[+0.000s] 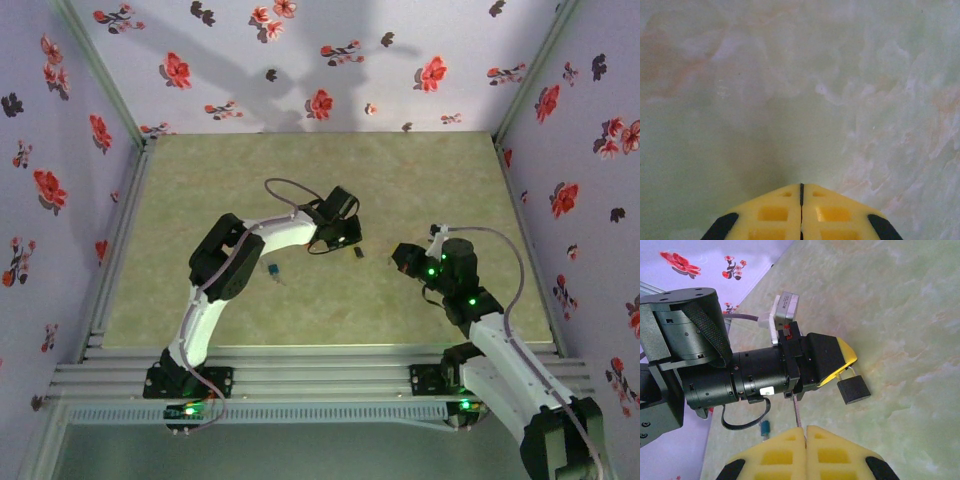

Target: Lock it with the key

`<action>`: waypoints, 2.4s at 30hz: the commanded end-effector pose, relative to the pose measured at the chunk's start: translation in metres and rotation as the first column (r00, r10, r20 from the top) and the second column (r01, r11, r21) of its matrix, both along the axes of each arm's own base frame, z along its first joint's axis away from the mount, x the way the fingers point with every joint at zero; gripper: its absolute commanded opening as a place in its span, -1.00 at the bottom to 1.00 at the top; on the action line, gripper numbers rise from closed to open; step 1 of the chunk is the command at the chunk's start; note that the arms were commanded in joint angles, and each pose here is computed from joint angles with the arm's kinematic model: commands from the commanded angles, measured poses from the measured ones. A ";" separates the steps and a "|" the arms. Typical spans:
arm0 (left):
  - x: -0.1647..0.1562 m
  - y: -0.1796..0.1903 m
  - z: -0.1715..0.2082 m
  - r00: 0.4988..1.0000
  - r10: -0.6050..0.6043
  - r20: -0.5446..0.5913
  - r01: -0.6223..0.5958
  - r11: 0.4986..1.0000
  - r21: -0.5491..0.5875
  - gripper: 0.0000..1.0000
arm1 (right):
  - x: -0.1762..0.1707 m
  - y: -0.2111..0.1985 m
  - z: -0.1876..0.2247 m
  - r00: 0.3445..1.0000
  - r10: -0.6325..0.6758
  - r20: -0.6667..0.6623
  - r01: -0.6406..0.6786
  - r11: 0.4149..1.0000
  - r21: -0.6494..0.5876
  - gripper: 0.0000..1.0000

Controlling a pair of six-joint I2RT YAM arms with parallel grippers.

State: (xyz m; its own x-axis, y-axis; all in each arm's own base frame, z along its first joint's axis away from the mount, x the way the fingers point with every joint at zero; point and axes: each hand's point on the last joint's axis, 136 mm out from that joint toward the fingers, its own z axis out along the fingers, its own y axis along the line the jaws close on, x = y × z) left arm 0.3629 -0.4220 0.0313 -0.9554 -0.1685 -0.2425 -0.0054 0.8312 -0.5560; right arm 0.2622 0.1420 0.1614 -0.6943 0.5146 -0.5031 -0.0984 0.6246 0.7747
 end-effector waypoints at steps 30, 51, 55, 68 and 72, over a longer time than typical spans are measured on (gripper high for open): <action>0.018 0.050 0.039 0.994 -0.013 0.107 -0.001 0.991 0.134 -0.06 | 0.003 0.001 -0.024 0.998 0.019 -0.052 -0.021 0.999 -0.040 -1.00; -0.040 0.191 0.178 0.833 -0.009 0.553 -0.152 0.958 0.244 0.99 | 0.041 0.024 -0.059 0.974 0.043 -0.221 -0.083 0.981 -0.174 -1.00; -0.051 0.223 0.169 0.803 0.021 0.595 -0.219 0.939 0.263 0.99 | 0.051 0.029 -0.070 0.965 0.041 -0.258 -0.097 0.974 -0.206 -1.00; -0.069 0.289 0.157 0.695 0.139 0.706 -0.377 0.906 0.193 0.99 | 0.072 0.043 -0.102 0.941 0.059 -0.334 -0.139 0.965 -0.221 -1.00; -0.071 0.295 0.159 0.682 0.158 0.714 -0.396 0.900 0.180 0.99 | 0.075 0.043 -0.109 0.938 0.054 -0.343 -0.141 0.962 -0.235 -1.00</action>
